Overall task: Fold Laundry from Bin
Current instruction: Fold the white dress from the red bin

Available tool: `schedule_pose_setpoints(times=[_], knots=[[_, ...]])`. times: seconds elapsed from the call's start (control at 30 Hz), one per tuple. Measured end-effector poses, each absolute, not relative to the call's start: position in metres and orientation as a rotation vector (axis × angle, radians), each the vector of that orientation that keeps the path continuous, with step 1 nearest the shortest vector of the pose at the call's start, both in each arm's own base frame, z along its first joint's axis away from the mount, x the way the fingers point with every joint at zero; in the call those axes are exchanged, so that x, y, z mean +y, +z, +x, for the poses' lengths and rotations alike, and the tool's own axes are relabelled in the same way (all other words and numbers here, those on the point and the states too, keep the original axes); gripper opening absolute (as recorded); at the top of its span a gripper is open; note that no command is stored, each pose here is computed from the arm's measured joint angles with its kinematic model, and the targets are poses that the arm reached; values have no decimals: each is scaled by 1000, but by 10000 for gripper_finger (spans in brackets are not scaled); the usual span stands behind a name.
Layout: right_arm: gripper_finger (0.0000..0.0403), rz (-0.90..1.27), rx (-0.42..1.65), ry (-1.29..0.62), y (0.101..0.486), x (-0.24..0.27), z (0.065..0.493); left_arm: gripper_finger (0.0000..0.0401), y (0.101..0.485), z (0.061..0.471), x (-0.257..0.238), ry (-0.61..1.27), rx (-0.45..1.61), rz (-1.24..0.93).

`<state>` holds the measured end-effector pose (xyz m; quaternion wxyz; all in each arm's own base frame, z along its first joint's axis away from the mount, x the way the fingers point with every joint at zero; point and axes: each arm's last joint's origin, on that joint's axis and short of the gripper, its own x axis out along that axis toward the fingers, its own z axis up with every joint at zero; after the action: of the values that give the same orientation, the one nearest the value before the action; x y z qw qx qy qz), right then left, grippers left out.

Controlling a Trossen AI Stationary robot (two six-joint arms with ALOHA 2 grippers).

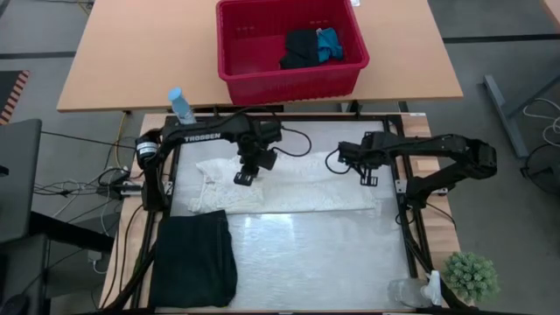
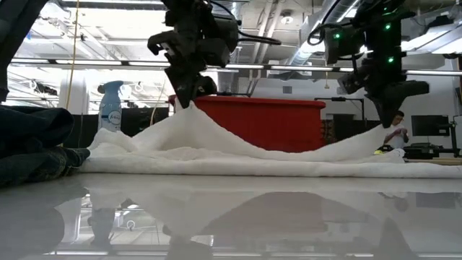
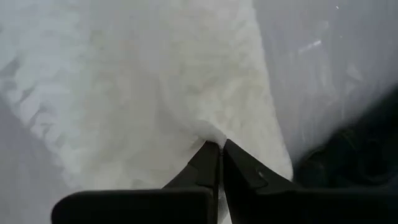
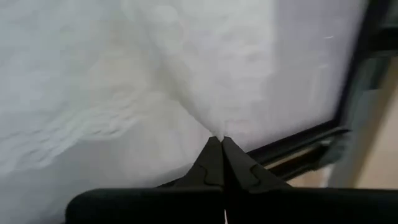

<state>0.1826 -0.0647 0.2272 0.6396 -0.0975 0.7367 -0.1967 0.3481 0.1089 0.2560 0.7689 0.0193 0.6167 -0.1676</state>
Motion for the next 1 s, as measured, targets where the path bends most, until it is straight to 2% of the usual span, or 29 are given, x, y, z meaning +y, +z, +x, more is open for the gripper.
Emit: schedule_pose_setpoints(times=[0.27,0.47,0.7,1.0], knots=[[18,-179,1668,-405,227,-58,184,0,248,352,103,-418,1340,12],[72,-86,1670,-361,226,-57,183,0,240,356,104,-428,1349,-4],[110,21,1677,-251,225,-54,182,2,235,356,105,-397,1398,-40],[118,15,1304,-248,232,-62,216,23,242,342,113,-179,1539,-57]])
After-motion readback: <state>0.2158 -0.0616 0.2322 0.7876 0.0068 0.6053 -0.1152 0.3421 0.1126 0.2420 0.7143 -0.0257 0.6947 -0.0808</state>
